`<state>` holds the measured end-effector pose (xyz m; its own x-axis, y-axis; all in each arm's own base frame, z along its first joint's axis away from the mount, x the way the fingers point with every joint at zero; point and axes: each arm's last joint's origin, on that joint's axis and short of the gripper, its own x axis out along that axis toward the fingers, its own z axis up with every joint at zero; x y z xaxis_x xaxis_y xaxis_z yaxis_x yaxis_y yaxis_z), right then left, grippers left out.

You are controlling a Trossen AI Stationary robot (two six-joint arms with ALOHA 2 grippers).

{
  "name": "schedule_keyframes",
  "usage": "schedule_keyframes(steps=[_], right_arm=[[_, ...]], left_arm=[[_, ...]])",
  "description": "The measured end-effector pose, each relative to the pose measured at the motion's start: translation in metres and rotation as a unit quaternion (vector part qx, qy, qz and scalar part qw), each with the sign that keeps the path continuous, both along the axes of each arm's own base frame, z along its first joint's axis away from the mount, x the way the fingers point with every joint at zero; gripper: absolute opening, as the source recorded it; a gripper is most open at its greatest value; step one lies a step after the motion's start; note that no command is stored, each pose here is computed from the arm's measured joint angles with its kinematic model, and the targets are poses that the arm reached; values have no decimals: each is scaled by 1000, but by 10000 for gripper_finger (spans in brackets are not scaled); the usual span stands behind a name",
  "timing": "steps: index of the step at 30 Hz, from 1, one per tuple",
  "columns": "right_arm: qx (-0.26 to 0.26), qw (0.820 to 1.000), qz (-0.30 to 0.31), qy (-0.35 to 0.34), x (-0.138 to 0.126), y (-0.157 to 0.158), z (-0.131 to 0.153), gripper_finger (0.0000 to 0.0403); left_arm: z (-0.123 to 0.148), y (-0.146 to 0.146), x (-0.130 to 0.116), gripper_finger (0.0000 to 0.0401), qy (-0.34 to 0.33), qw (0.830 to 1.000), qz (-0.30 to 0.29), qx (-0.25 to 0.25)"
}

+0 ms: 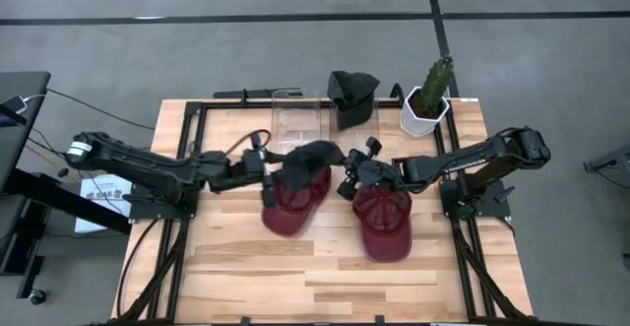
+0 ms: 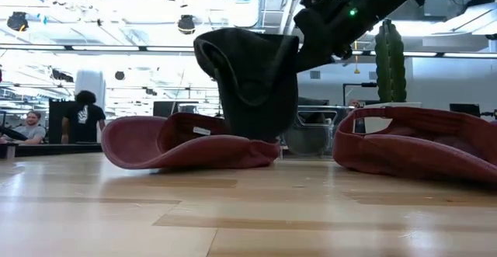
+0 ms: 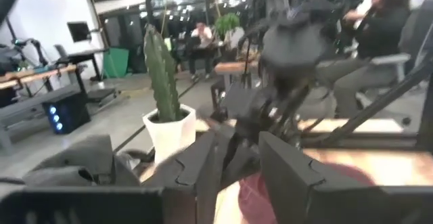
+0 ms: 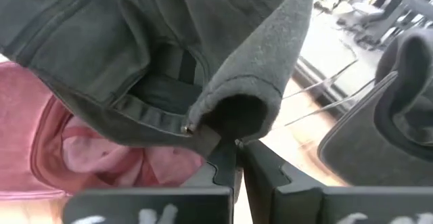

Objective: Pick & Place hat
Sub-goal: Put the black cap into the right transparent bin

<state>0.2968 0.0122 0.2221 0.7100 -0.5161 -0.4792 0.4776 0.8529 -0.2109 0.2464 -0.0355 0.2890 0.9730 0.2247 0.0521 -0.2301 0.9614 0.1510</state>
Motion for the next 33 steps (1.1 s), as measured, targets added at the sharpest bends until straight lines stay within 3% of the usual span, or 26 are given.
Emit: schedule_keyframes(steps=[10,15,24,33], right_arm=[[-26,1000,6,-8,-3,24,2,4],[-33,999,19,2,-2,35,-5,2],[-50,998,-1,36,10,40,-35,4],[-55,998,0,35,9,41,-34,6]], left_arm=[[-33,-3,28,112,43,999,7,3],[-32,-1,27,112,41,998,41,14],[-31,-1,26,112,42,998,42,18],[-39,-3,25,112,83,996,39,23]])
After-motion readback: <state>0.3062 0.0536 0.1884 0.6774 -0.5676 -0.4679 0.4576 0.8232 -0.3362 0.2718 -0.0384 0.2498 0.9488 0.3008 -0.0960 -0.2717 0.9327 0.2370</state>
